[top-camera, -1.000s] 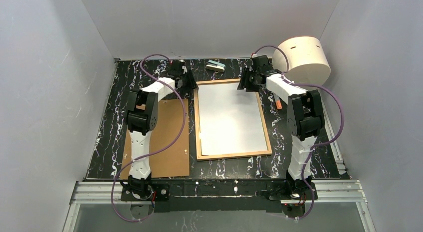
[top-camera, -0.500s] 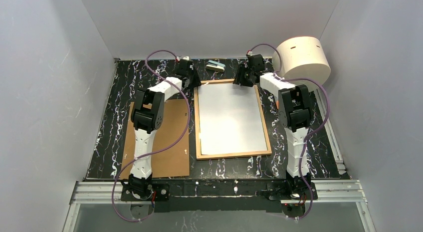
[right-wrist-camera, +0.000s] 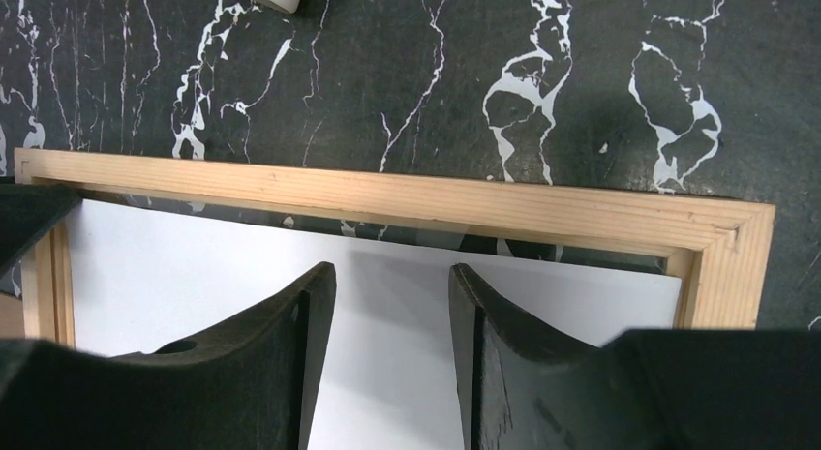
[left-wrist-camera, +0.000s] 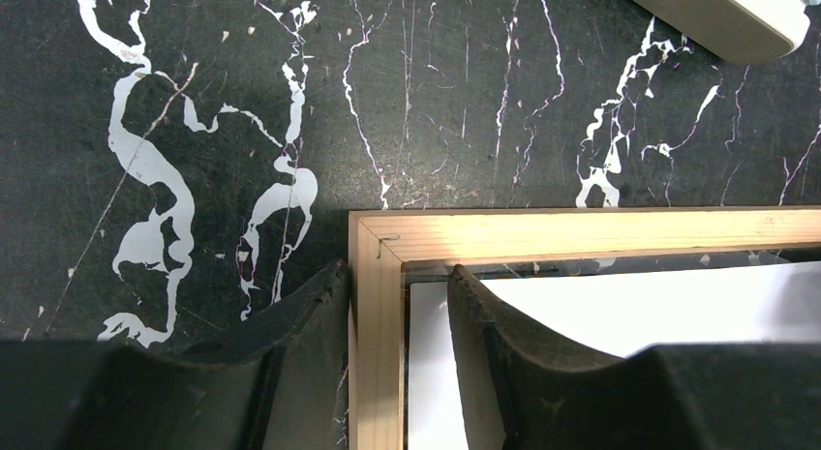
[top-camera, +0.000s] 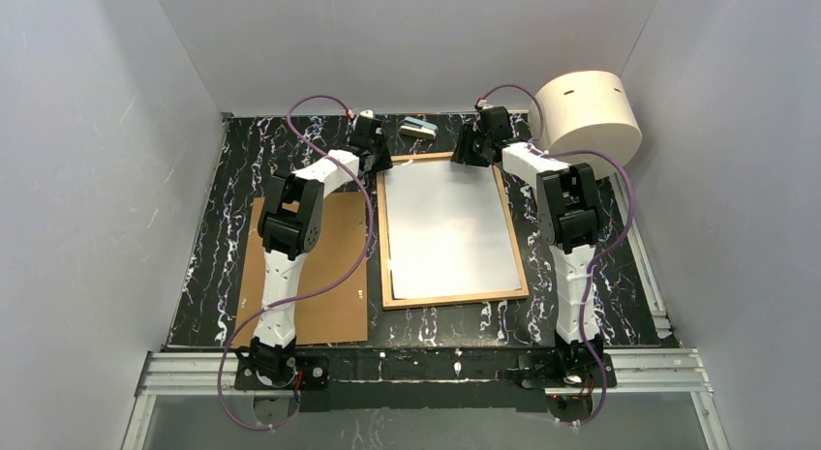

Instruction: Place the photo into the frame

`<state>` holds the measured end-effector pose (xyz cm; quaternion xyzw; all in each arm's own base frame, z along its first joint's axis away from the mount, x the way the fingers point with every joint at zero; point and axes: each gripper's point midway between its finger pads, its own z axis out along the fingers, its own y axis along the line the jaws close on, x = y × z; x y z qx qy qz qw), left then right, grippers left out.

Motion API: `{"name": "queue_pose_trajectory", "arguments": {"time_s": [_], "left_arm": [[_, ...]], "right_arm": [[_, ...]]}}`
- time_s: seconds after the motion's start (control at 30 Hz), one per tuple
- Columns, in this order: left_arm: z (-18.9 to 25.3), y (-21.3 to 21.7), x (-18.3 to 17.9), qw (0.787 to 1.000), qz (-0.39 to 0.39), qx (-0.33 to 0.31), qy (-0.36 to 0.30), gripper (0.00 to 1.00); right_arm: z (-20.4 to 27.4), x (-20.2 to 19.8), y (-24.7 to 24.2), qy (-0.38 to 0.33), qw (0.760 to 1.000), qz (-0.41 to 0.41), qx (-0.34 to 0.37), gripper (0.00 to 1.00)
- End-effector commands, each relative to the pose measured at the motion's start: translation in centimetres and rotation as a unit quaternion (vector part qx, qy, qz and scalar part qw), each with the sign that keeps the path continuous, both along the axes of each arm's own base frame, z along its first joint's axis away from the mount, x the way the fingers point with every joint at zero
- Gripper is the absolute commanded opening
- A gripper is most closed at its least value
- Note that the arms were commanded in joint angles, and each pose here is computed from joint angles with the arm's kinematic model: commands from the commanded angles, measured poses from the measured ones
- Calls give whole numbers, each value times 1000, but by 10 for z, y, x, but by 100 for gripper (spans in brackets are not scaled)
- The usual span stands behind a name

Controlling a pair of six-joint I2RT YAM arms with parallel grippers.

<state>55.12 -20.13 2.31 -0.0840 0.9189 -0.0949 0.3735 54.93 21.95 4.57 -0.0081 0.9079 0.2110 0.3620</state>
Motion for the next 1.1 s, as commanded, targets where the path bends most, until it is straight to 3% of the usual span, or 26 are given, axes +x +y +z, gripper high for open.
{"name": "queue_pose_trajectory", "arguments": {"time_s": [0.0, 0.23, 0.57, 1.07], "left_arm": [[-76, 34, -56, 987, 14, 81, 137, 40], [-76, 31, -57, 987, 6, 77, 141, 38], [-78, 27, -59, 986, -2, 69, 149, 38], [-83, 25, -65, 985, -7, 60, 161, 37]], "right_arm": [[24, 16, 12, -51, 998, 29, 19, 55], [58, 5, 56, -72, 989, 96, 90, 55], [33, -1, 108, -54, 985, 127, 101, 49], [9, 3, 139, -62, 982, 136, 117, 48]]}}
